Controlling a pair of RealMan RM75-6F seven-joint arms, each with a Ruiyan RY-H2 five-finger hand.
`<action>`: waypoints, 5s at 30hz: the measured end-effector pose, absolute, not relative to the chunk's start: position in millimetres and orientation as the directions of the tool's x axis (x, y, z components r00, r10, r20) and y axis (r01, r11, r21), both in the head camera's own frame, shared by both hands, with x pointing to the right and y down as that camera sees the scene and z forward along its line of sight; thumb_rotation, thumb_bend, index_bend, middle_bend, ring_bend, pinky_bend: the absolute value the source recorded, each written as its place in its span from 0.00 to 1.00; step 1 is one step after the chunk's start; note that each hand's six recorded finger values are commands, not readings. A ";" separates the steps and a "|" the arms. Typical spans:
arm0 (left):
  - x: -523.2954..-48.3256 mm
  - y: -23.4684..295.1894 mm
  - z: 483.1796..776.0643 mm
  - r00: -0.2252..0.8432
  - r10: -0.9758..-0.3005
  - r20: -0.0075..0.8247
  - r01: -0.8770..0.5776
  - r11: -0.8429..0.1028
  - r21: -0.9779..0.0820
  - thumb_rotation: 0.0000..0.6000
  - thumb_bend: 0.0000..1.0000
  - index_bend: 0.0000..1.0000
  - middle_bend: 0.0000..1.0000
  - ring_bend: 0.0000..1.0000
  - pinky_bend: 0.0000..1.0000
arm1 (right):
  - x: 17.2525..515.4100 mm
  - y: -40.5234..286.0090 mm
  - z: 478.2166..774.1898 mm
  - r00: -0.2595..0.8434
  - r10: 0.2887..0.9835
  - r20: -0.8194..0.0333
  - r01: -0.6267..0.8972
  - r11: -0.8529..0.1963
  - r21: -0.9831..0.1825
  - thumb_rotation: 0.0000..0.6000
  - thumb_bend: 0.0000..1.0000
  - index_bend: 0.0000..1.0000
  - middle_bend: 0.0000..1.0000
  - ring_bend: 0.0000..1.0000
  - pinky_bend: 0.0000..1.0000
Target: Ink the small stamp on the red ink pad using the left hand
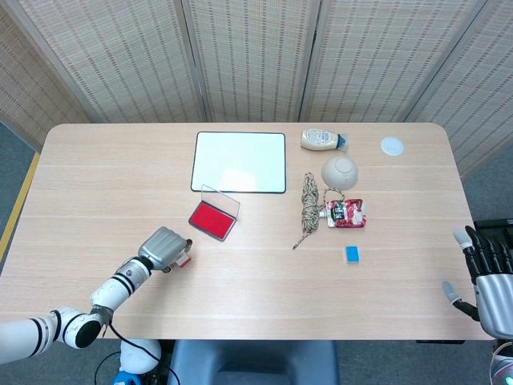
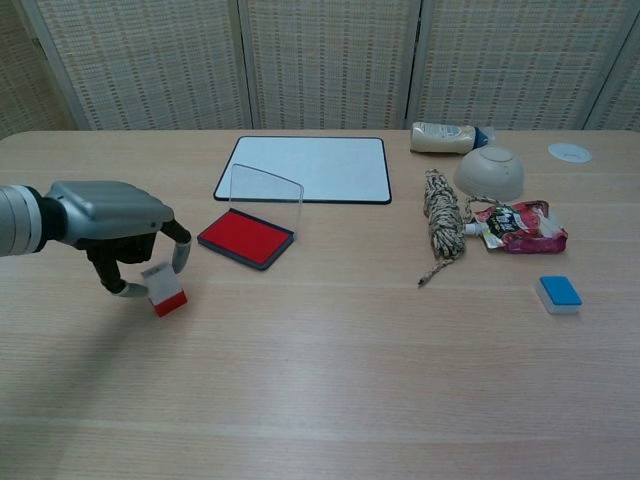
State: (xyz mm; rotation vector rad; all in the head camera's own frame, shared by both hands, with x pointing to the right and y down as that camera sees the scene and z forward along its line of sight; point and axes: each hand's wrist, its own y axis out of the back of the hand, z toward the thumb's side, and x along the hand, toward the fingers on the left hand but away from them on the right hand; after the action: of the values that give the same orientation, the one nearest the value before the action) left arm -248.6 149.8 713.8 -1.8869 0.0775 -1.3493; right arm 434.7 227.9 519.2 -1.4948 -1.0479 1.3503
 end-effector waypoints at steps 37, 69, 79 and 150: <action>-217.2 89.2 684.8 0.360 -0.548 0.755 0.199 -0.746 -0.636 1.00 0.39 0.78 1.00 0.73 0.56 | 438.2 225.2 512.7 0.082 0.955 -0.284 0.082 -0.290 -0.953 1.00 0.28 0.00 0.00 0.00 0.00; -164.8 57.1 733.0 0.260 -0.573 0.777 0.259 -0.734 -0.628 1.00 0.40 0.79 1.00 0.74 0.56 | 445.1 222.8 503.1 0.100 0.956 -0.275 0.133 -0.287 -0.949 1.00 0.28 0.00 0.00 0.00 0.00; -158.7 53.1 735.4 0.266 -0.578 0.772 0.252 -0.731 -0.634 1.00 0.40 0.79 1.00 0.74 0.56 | 445.7 223.1 501.9 0.101 0.956 -0.274 0.137 -0.286 -0.948 1.00 0.28 0.00 0.00 0.00 0.00; -204.1 131.5 690.1 0.347 -0.589 0.730 0.198 -0.715 -0.671 1.00 0.39 0.79 1.00 0.74 0.56 | 445.1 223.2 503.0 0.085 0.961 -0.263 0.121 -0.272 -0.955 1.00 0.28 0.00 0.00 0.00 0.00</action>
State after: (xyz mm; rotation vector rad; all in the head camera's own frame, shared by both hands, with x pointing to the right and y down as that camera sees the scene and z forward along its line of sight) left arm -204.1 131.5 690.1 -1.9149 0.3414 -1.4377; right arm 445.1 223.2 503.0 -1.5400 -1.1137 1.2876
